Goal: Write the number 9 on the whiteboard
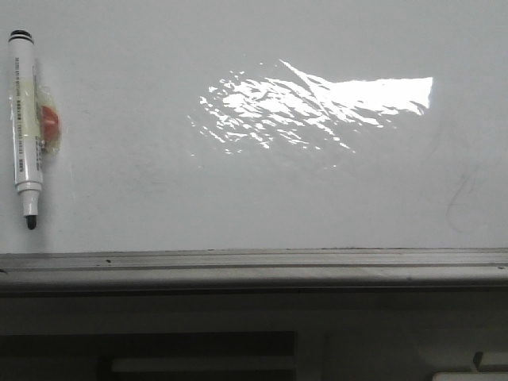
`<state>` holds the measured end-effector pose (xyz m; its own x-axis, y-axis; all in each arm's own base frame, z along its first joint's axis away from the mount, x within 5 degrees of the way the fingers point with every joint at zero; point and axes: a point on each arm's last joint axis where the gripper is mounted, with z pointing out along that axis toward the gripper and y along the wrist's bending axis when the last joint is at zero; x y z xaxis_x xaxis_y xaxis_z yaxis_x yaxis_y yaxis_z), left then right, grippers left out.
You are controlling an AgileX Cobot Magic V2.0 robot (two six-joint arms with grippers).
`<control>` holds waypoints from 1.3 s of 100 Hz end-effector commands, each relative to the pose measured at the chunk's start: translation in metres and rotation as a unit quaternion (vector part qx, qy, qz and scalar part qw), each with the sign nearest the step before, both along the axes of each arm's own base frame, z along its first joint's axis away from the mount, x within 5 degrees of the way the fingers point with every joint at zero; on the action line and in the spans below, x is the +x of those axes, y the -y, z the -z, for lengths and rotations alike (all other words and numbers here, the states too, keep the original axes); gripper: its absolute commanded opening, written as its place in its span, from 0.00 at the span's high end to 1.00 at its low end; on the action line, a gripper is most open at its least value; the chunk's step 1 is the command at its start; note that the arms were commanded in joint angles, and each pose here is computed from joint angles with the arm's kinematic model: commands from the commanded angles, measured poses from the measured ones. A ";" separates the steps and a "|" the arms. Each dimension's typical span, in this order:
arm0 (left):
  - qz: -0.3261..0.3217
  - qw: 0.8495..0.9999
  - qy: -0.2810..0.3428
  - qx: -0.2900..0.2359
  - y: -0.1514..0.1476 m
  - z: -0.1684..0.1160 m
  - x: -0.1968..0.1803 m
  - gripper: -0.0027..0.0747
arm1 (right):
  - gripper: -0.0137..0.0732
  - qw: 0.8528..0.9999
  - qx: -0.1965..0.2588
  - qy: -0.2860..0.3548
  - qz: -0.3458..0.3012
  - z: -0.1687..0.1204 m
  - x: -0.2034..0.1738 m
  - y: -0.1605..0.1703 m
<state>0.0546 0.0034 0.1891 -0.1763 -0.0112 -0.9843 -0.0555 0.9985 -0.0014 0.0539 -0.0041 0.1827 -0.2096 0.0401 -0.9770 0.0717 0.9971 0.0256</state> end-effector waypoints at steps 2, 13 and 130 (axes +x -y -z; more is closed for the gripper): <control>0.004 0.999 0.045 -0.003 0.001 -0.002 0.000 0.99 | 0.92 0.999 -0.006 0.034 0.000 0.001 0.001 0.000; 0.006 0.996 0.080 -0.034 0.002 -0.008 0.000 0.99 | 0.92 0.997 0.022 0.079 -0.002 -0.007 0.002 -0.001; 0.007 0.998 0.032 -0.054 0.002 -0.070 0.006 0.99 | 0.91 0.998 0.065 -0.019 -0.003 -0.055 0.026 -0.002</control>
<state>0.0561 0.0001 0.2352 -0.1683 -0.1391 -0.9759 -0.0413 0.9901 -0.1340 0.0721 -0.0015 0.2203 -0.2795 0.1721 -0.9446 0.0736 0.9848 0.1576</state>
